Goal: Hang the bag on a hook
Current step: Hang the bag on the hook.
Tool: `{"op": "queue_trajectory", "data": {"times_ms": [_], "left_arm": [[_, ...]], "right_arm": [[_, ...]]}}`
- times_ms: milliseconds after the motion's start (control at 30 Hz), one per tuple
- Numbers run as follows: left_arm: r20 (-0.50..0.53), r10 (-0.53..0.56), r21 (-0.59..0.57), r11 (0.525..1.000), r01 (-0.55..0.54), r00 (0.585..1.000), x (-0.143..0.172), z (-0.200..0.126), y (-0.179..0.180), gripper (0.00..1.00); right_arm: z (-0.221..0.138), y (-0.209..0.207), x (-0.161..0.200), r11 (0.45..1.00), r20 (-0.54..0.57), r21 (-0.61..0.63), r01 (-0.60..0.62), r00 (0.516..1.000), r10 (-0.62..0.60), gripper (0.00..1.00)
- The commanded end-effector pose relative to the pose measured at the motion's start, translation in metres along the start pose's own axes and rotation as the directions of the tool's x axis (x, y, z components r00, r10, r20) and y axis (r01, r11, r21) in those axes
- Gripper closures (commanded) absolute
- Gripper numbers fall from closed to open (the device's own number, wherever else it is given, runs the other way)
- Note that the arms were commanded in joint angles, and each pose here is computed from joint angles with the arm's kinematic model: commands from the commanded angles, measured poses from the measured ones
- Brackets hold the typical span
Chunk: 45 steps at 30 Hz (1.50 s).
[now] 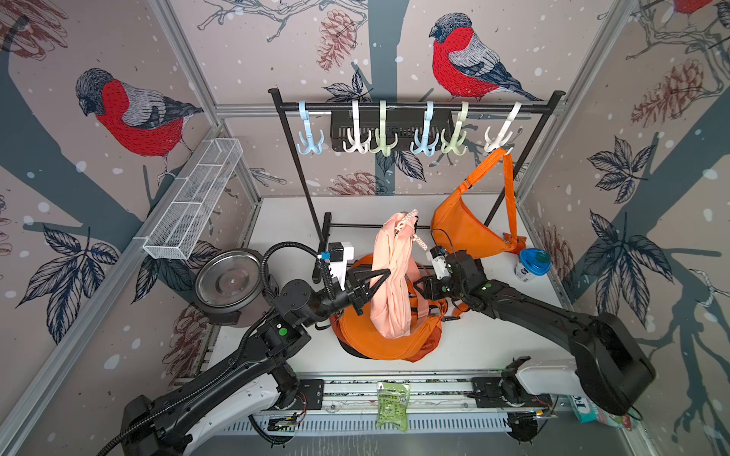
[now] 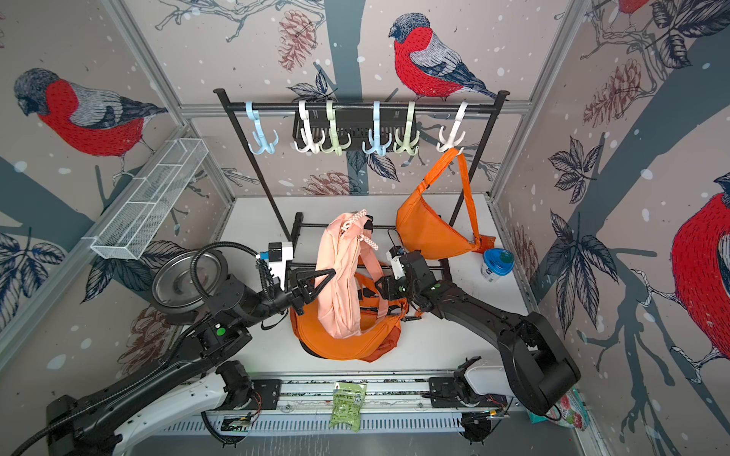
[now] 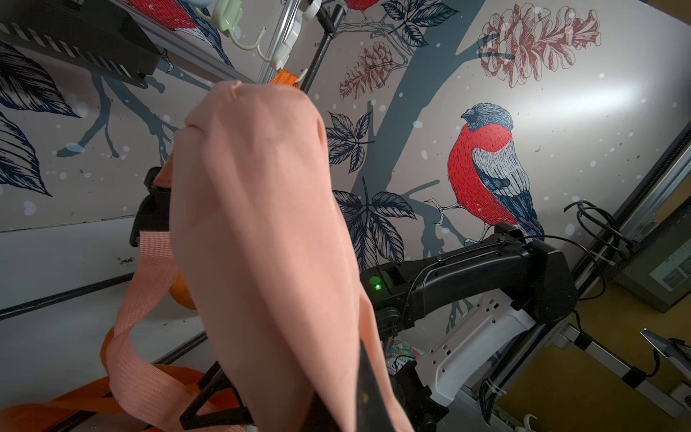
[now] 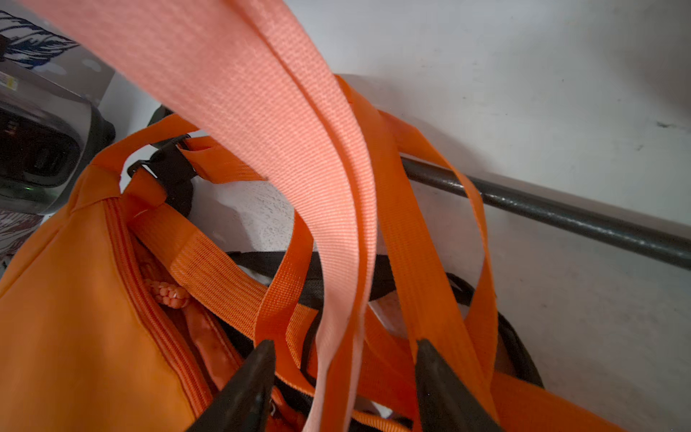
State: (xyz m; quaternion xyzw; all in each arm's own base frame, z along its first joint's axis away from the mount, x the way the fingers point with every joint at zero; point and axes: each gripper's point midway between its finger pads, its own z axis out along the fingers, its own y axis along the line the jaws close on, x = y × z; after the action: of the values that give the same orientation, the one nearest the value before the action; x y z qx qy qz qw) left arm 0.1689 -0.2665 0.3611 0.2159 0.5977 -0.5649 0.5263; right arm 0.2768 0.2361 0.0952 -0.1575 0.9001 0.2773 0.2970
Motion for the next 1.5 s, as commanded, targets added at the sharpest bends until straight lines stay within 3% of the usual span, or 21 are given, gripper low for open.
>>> {"op": "queue_trajectory", "data": {"times_ms": [0, 133, 167, 467, 700, 1000, 1167, 1467], "left_arm": [[0.039, 0.029, 0.014, 0.999, -0.029, 0.999, -0.009, -0.004, -0.005, 1.00], [0.045, 0.032, 0.009, 0.999, -0.032, 0.999, -0.009, -0.008, -0.005, 1.00], [0.046, 0.033, 0.006, 0.999, -0.033, 0.998, -0.008, -0.009, -0.005, 1.00], [0.068, 0.049, -0.026, 0.999, -0.047, 0.996, -0.004, -0.018, 0.002, 1.00], [0.103, 0.091, -0.097, 0.992, -0.081, 0.991, -0.003, -0.027, 0.015, 1.00], [0.140, 0.121, -0.108, 0.988, -0.106, 0.983, 0.003, -0.025, 0.024, 1.00], [0.256, 0.161, -0.033, 0.987, -0.158, 0.953, 0.001, -0.035, 0.012, 1.00], [0.335, 0.294, 0.002, 0.950, -0.313, 0.895, -0.002, -0.027, -0.017, 1.00]], "right_arm": [[0.006, -0.003, -0.011, 0.999, 0.032, 0.037, -0.002, 0.999, 0.001, 0.51], [0.006, -0.004, -0.015, 0.997, 0.044, 0.078, 0.007, 0.999, -0.010, 0.89], [0.004, -0.004, -0.018, 0.995, 0.053, 0.102, 0.014, 0.998, -0.019, 0.95], [-0.051, -0.007, -0.076, 0.929, 0.209, 0.366, 0.057, 0.968, -0.142, 0.96], [-0.125, -0.001, -0.136, 0.844, 0.362, 0.535, 0.045, 0.890, -0.277, 0.96], [-0.195, 0.015, -0.187, 0.780, 0.473, 0.626, -0.007, 0.798, -0.373, 0.96], [-0.212, 0.017, -0.199, 0.752, 0.483, 0.659, -0.014, 0.774, -0.409, 0.96], [-0.248, 0.030, -0.234, 0.763, 0.548, 0.647, -0.014, 0.704, -0.452, 0.95]]}}
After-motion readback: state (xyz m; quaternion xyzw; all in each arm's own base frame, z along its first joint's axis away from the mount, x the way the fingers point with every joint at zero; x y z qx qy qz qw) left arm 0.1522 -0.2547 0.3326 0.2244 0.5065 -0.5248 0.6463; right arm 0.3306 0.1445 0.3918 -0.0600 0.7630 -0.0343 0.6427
